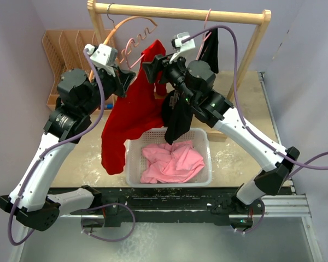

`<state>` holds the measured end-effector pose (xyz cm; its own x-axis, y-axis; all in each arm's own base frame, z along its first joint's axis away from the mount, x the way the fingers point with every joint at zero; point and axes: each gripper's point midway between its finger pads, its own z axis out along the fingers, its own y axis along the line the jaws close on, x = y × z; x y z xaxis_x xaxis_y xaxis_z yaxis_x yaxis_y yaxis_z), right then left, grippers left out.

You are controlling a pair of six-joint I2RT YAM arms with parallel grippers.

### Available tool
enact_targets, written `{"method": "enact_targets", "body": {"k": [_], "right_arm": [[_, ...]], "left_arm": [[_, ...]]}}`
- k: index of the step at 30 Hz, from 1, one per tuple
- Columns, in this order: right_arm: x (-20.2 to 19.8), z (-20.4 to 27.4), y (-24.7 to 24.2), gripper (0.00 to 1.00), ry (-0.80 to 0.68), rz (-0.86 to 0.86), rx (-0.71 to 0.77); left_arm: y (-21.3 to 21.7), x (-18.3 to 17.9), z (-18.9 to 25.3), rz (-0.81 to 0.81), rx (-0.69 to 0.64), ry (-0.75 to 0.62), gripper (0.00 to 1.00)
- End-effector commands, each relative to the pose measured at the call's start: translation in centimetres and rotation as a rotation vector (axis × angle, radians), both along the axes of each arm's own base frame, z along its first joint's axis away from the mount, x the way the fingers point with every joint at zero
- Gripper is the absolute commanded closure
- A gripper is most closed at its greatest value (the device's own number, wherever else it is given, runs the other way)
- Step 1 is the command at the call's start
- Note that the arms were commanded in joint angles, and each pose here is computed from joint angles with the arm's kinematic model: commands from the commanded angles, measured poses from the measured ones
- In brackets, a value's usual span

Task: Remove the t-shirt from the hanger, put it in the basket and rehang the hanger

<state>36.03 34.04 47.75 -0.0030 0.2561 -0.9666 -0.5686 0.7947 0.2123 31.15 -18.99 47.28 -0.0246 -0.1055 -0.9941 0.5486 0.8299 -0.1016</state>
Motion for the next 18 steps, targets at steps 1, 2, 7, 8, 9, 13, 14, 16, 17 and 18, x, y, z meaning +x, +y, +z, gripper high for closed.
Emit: {"method": "enact_targets", "body": {"k": [1,2,7,8,9,13,14,16,17,18], "right_arm": [[-0.6,2.5,0.4,0.33,-0.03,0.043,0.063],[-0.4,2.3,0.5,0.33,-0.026,0.045,0.062],[0.2,1.5,1.3,0.33,-0.01,0.051,0.05],[0.3,1.3,1.5,0.33,-0.007,0.051,0.048],[0.4,1.2,1.6,0.33,-0.003,0.053,0.049],[0.9,0.3,2.1,0.36,0.012,0.053,0.044],[1.1,0.1,2.2,0.38,0.014,0.049,0.042],[1.5,-0.2,2.2,0.5,0.021,0.04,0.041],[1.7,-0.4,2.1,0.56,0.025,0.034,0.04],[2.0,-0.6,2.1,0.6,0.029,0.027,0.039]], "left_arm": [[-0.3,-1.1,3.3,-0.036,-0.084,-0.089,1.0],[-0.4,-1.1,3.2,-0.042,-0.085,-0.087,1.0],[-0.7,-1.4,2.9,-0.065,-0.092,-0.079,1.0],[-0.7,-1.4,2.9,-0.065,-0.094,-0.079,1.0],[-0.7,-1.5,2.8,-0.065,-0.096,-0.08,1.0],[-0.5,-1.7,2.7,-0.063,-0.097,-0.081,1.0],[-0.5,-1.8,2.6,-0.066,-0.098,-0.079,1.0],[-0.5,-2.0,2.5,-0.068,-0.097,-0.076,1.0],[-0.4,-2.0,2.4,-0.065,-0.096,-0.074,1.0],[-0.3,-2.1,2.3,-0.062,-0.095,-0.071,1.0]]}}
